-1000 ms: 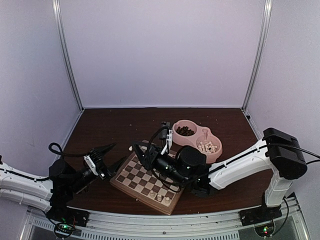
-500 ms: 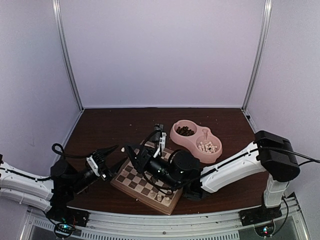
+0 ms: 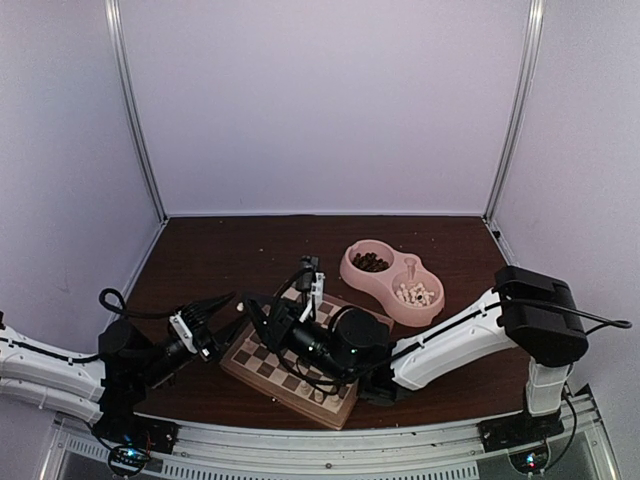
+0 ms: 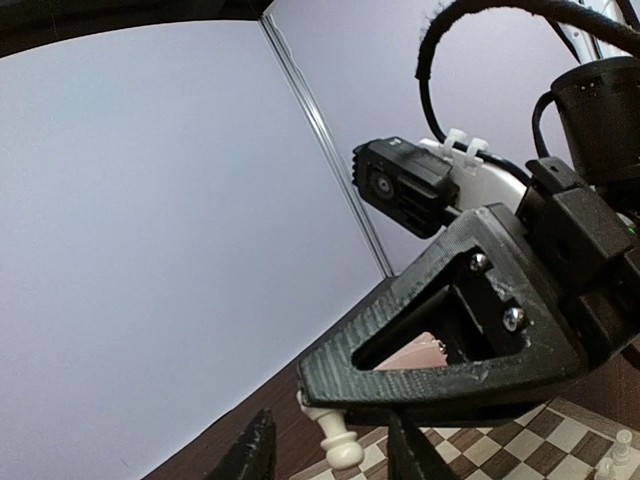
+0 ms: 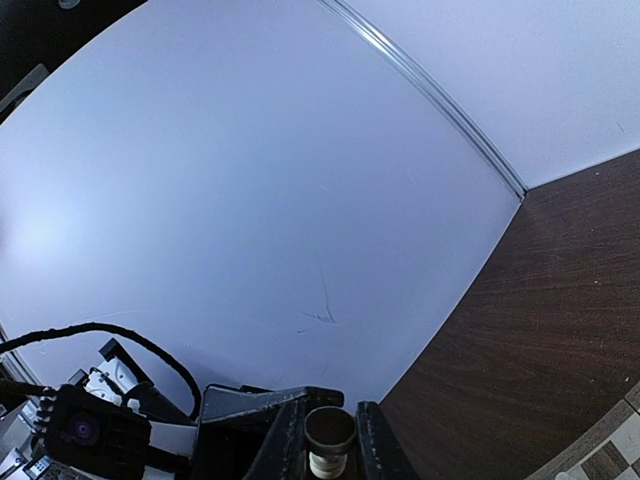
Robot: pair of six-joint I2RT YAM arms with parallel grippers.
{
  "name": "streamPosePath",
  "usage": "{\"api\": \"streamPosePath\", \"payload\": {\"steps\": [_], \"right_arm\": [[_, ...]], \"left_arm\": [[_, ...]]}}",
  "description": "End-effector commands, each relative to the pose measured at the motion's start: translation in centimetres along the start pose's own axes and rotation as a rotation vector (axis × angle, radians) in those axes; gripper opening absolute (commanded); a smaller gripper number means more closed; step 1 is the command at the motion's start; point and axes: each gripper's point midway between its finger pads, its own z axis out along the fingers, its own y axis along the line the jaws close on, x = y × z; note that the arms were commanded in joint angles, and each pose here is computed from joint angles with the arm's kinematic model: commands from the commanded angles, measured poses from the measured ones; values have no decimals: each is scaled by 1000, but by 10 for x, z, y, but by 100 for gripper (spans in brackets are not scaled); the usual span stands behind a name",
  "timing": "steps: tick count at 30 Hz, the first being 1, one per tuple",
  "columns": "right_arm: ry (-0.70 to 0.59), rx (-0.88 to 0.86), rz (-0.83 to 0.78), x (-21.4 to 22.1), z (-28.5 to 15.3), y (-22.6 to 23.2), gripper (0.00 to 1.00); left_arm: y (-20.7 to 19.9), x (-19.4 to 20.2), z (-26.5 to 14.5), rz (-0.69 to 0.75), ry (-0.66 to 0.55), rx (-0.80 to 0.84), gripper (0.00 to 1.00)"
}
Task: Set up the chess pieces on the board
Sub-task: Pass from the right arm to the left
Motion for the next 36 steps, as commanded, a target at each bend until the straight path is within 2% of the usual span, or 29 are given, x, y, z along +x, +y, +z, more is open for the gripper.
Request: {"api": "streamPosePath", "payload": {"steps": [1, 6, 20, 22, 28, 32, 36], "right_arm": [[-11, -37, 34, -1, 3, 11, 0], [-10, -43, 38, 0, 4, 14, 0], [-24, -64, 46, 1, 3, 16, 1], [-29, -59, 40, 0, 2, 15, 7], [-55, -2, -35, -14, -7, 10, 40], [-38, 91, -143, -35, -17, 6, 50], [81, 207, -272, -46, -23, -4, 53]], "left_arm": [[2, -10, -2, -6, -45, -2, 36], [1, -9, -2, -6, -41, -2, 31], [4, -10, -3, -11, -41, -16, 1], [4, -10, -2, -14, -40, -16, 0], [5, -7, -2, -25, -12, -17, 0], [6, -1, 0, -42, 31, -18, 0], [3, 9, 6, -61, 98, -8, 0]]}}
